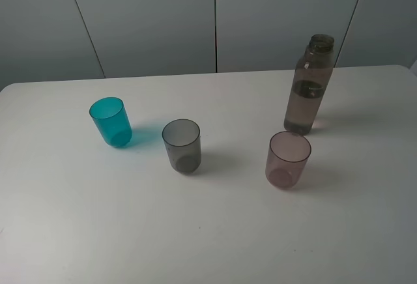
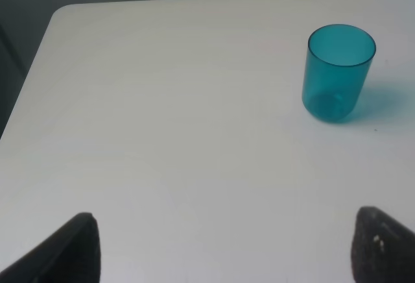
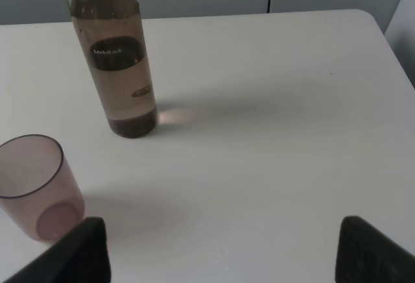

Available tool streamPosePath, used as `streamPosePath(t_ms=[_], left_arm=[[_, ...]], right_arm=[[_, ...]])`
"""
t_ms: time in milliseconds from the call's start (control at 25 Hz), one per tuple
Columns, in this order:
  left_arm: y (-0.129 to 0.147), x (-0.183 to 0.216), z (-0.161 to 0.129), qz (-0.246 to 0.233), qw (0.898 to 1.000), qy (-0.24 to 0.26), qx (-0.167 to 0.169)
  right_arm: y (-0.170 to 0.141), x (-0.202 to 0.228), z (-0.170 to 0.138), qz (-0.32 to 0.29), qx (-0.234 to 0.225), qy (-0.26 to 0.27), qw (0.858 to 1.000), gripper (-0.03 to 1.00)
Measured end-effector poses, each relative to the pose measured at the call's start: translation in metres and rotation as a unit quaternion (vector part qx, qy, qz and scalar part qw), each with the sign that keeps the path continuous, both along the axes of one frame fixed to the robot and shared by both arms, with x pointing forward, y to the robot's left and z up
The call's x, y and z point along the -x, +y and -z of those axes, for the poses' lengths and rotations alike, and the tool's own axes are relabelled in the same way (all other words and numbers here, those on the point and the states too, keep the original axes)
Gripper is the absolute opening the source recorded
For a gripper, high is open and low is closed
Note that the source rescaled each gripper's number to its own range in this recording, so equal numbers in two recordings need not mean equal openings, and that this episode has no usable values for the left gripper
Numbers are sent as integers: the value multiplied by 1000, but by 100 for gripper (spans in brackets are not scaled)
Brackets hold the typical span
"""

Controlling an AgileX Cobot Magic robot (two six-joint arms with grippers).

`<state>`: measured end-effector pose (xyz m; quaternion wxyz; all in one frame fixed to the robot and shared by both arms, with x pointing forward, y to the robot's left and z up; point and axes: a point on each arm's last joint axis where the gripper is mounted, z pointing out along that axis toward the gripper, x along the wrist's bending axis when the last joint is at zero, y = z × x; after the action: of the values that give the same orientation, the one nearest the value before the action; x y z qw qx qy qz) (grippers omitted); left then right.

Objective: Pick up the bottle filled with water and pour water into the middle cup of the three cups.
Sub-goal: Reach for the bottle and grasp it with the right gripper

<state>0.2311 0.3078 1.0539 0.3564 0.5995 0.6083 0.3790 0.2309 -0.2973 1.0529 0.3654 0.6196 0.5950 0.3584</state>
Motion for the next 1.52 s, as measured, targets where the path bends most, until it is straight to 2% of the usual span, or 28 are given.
streamPosePath(t_ms=[1200, 1360, 1520], left_arm=[[0, 0, 0, 0, 1000, 0, 0], [0, 0, 0, 0, 1000, 0, 0], [0, 0, 0, 0, 1000, 0, 0]], right_arm=[[0, 0, -1, 2, -3, -1, 1000, 32], [0, 4, -16, 3, -5, -10, 1000, 32], [-1, -9, -36, 4, -5, 22, 1000, 32]])
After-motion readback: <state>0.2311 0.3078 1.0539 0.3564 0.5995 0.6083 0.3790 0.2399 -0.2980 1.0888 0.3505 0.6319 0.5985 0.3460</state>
